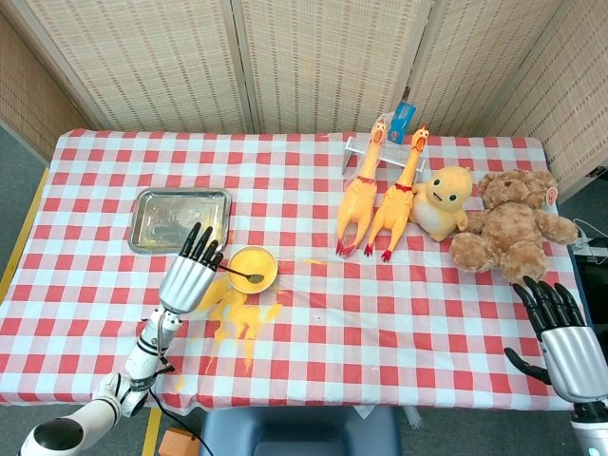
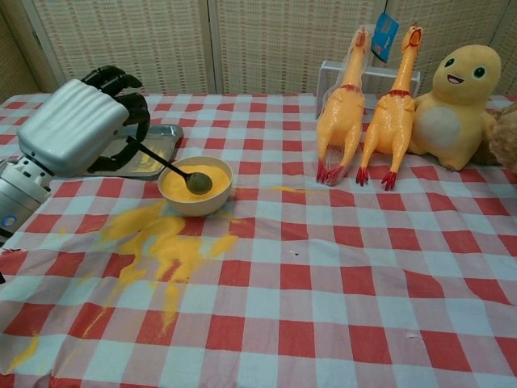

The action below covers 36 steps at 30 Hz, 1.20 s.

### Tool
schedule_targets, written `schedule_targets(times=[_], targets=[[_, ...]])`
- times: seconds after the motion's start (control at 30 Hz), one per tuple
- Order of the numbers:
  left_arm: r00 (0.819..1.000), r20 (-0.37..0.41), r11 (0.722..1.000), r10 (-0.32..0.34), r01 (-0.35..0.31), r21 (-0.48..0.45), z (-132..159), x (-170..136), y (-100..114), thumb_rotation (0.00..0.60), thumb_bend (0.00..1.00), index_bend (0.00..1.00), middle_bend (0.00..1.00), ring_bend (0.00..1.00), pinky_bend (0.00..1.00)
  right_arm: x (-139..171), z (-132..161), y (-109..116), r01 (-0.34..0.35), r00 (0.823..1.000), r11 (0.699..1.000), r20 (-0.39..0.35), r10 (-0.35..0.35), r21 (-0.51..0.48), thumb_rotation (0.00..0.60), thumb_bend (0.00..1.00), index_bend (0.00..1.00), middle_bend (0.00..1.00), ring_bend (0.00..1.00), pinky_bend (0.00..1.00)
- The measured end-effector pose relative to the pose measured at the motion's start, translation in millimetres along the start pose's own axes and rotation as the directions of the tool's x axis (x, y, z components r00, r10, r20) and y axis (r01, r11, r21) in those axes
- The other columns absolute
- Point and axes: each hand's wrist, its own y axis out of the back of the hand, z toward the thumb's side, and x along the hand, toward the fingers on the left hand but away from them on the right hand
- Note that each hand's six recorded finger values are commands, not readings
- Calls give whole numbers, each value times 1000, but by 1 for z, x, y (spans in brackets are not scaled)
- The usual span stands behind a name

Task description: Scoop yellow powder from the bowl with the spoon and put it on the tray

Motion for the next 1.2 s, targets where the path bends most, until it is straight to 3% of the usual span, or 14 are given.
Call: schedule_targets(times=[0.63, 1.2], targets=[[997, -39, 993, -68, 72, 92, -19, 13, -22, 600, 660, 882, 396, 172, 151, -4, -5, -2, 0, 1000, 1000, 25, -1, 12, 600, 109, 0, 0, 0, 0], [998, -62, 994, 8, -1, 111, -22, 29, -8, 600, 665, 882, 409, 178, 152, 1, -3, 5, 23, 1000, 1000, 19, -23, 3, 600, 109, 0, 0, 0, 0]])
